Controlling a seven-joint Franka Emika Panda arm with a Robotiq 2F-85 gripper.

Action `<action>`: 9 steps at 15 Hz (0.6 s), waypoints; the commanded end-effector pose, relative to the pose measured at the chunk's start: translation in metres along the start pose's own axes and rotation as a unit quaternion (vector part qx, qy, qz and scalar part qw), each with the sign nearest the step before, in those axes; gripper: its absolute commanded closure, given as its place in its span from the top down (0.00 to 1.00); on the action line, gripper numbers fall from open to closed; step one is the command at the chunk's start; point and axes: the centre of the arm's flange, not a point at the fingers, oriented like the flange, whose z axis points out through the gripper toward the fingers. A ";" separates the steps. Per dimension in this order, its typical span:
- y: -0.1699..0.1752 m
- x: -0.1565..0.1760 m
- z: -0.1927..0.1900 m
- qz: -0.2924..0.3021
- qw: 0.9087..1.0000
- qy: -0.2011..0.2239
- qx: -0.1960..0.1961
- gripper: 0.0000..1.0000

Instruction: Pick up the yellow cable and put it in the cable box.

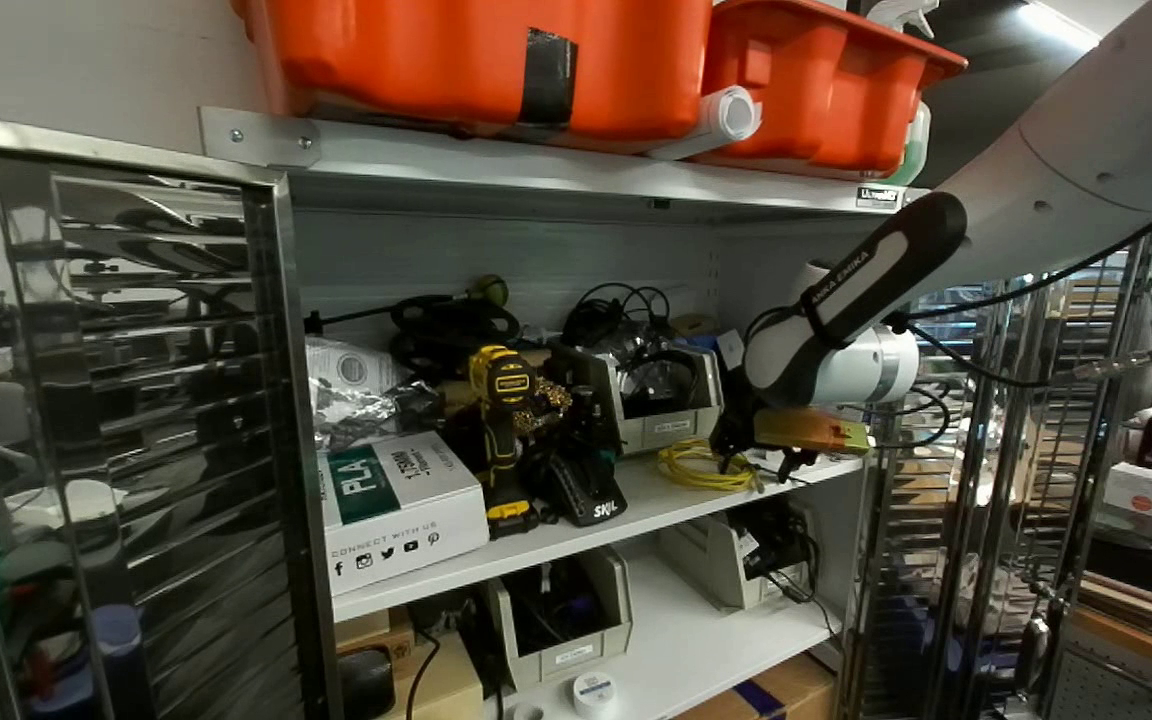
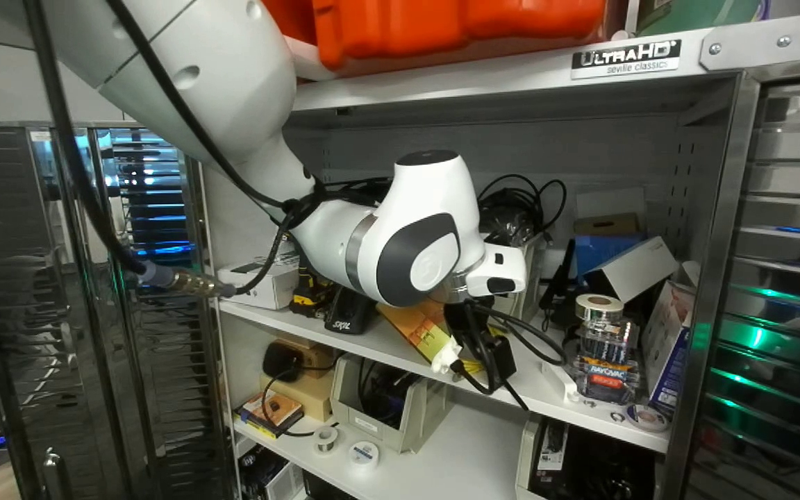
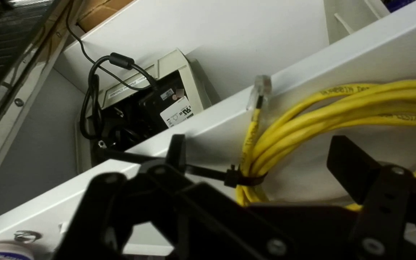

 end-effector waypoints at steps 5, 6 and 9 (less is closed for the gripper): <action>-0.012 0.008 -0.002 -0.013 0.999 -0.012 -0.031 0.44; -0.011 0.008 -0.004 -0.014 0.999 -0.019 -0.037 0.35; -0.014 0.009 -0.006 -0.023 0.997 -0.039 -0.056 0.12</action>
